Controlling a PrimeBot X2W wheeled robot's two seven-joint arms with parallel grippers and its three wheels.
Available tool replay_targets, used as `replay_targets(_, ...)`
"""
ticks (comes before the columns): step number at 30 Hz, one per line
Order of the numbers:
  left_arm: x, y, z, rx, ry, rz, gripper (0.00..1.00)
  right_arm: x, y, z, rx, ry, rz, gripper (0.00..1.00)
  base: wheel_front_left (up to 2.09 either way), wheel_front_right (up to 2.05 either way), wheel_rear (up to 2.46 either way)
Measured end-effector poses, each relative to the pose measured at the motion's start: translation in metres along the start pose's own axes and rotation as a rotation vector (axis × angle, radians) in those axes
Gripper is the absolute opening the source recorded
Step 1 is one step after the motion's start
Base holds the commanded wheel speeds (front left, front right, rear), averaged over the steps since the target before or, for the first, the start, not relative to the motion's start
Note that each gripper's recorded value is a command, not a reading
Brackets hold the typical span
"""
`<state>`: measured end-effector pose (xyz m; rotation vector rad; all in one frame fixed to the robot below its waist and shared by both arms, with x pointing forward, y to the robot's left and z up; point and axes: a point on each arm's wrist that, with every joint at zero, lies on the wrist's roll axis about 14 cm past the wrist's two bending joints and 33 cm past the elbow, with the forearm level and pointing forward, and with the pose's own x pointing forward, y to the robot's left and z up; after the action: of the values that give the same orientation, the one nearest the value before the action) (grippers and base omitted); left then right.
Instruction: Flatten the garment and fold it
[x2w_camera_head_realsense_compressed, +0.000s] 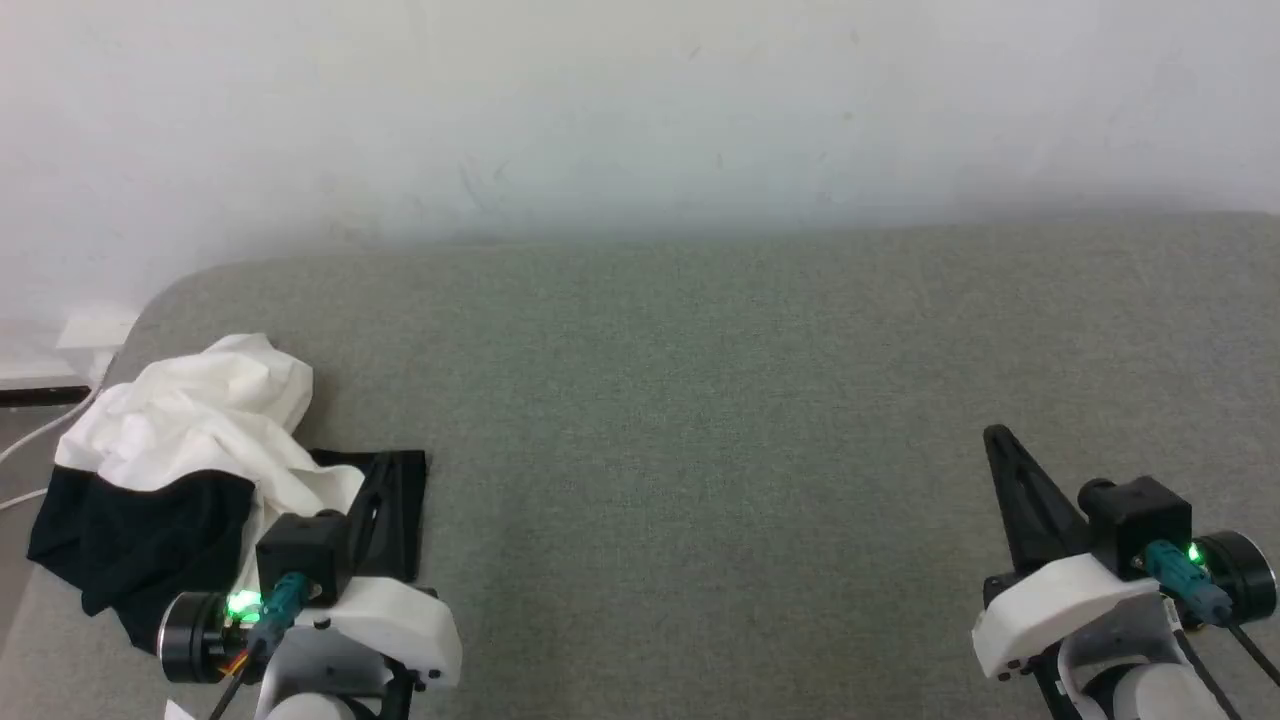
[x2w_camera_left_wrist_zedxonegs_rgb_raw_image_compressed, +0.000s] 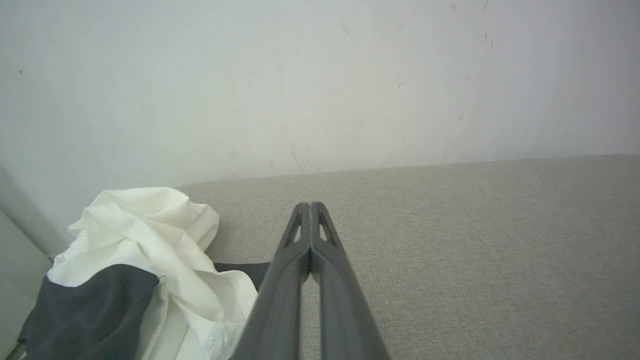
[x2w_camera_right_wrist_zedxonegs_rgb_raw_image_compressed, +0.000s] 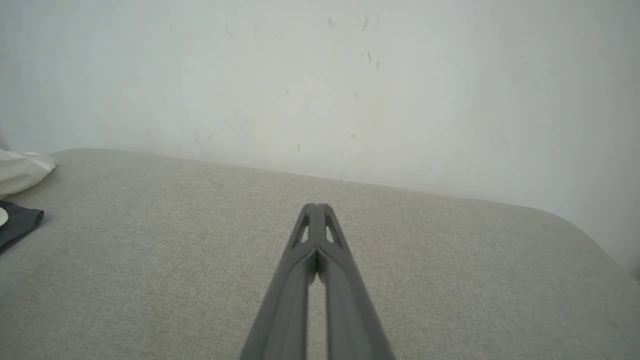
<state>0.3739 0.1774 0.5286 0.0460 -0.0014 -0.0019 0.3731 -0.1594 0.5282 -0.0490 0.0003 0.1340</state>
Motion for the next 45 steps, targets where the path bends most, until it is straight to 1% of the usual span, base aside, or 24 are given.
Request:
replay_targets(25,0.0000,-0.0001,-0.0001,0.000,0.000,0.000,0.00,0.0000,0.0000,-0.0001,0.000,0.000,0.000,0.00,0.00,0.00,0.00)
replay_targets(26,0.0000,-0.0002,-0.0001,0.000,0.000,-0.001,1.00,0.0000,0.0000,-0.0002,0.000,0.001,0.000,1.00,0.00,0.00,0.00)
replay_targets(33,-0.0001,-0.0011,-0.0010,-0.005,0.002,-0.003,1.00,-0.0001,-0.0002,-0.0007,0.004,0.001,0.000,1.00,0.00,0.00,0.00)
replay_targets(45,-0.0028,0.0036,0.0016,-0.048,-0.021,0.011,1.00,0.0023,0.0018,0.0025,0.021,-0.025,0.007,1.00,0.00,0.00,0.00)
